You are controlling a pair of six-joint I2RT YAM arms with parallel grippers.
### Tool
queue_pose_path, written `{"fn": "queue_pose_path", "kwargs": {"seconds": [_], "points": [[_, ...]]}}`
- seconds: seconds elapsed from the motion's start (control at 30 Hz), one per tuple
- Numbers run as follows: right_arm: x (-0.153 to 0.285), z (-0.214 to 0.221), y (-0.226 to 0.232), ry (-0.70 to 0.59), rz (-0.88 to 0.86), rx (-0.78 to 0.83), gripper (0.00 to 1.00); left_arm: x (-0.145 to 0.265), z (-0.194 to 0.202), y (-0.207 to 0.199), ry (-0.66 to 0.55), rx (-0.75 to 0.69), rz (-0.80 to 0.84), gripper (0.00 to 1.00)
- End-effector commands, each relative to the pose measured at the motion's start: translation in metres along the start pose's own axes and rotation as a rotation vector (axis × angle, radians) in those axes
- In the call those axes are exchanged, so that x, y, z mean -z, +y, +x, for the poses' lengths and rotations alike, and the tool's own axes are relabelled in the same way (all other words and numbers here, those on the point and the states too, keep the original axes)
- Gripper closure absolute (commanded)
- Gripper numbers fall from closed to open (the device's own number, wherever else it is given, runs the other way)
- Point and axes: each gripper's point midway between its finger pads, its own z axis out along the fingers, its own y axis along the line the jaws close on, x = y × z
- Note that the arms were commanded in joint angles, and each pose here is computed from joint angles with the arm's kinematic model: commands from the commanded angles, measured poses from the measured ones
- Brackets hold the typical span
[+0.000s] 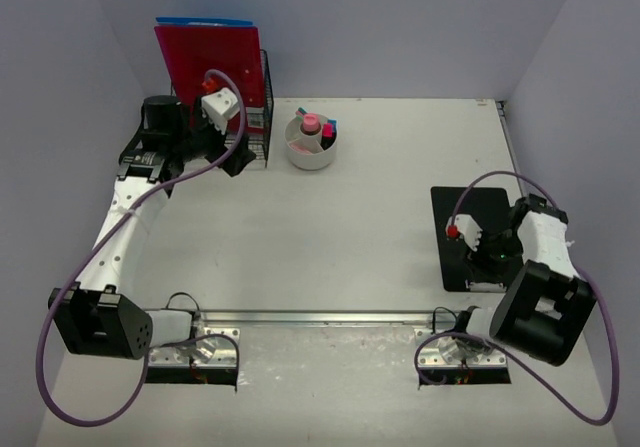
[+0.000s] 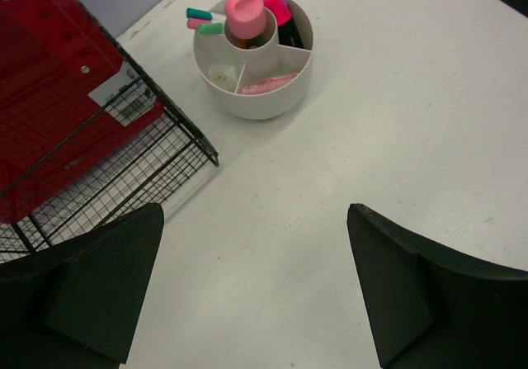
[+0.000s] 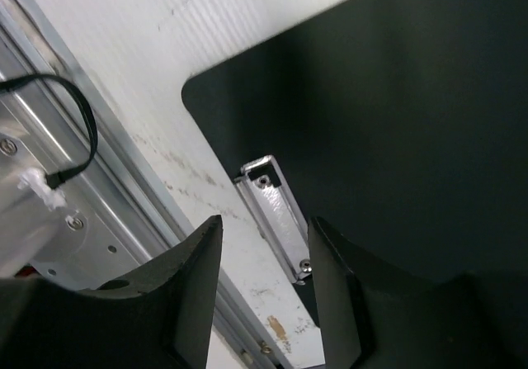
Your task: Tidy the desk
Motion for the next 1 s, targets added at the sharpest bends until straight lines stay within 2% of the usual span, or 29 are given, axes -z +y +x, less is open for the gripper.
{"fn": "queue_pose_path", "kwargs": {"seconds": [0.0,0.33,0.97], "points": [[-0.01,0.018,-0.002,-0.006,-0.03,0.109,0.53,-0.005,-0.028,-0.014,-0.043,-0.036,0.02,0.08],[-0.042,0.035,0.002,-0.011,-0.04,0.213,0.52,-0.013,-0.043,-0.022,-0.044,-0.011,0.024,0.05],[-0.059,0.061,-0.021,0.057,0.042,0.266,0.53,-0.023,-0.051,-0.026,-0.037,-0.008,0.037,0.03]]}}
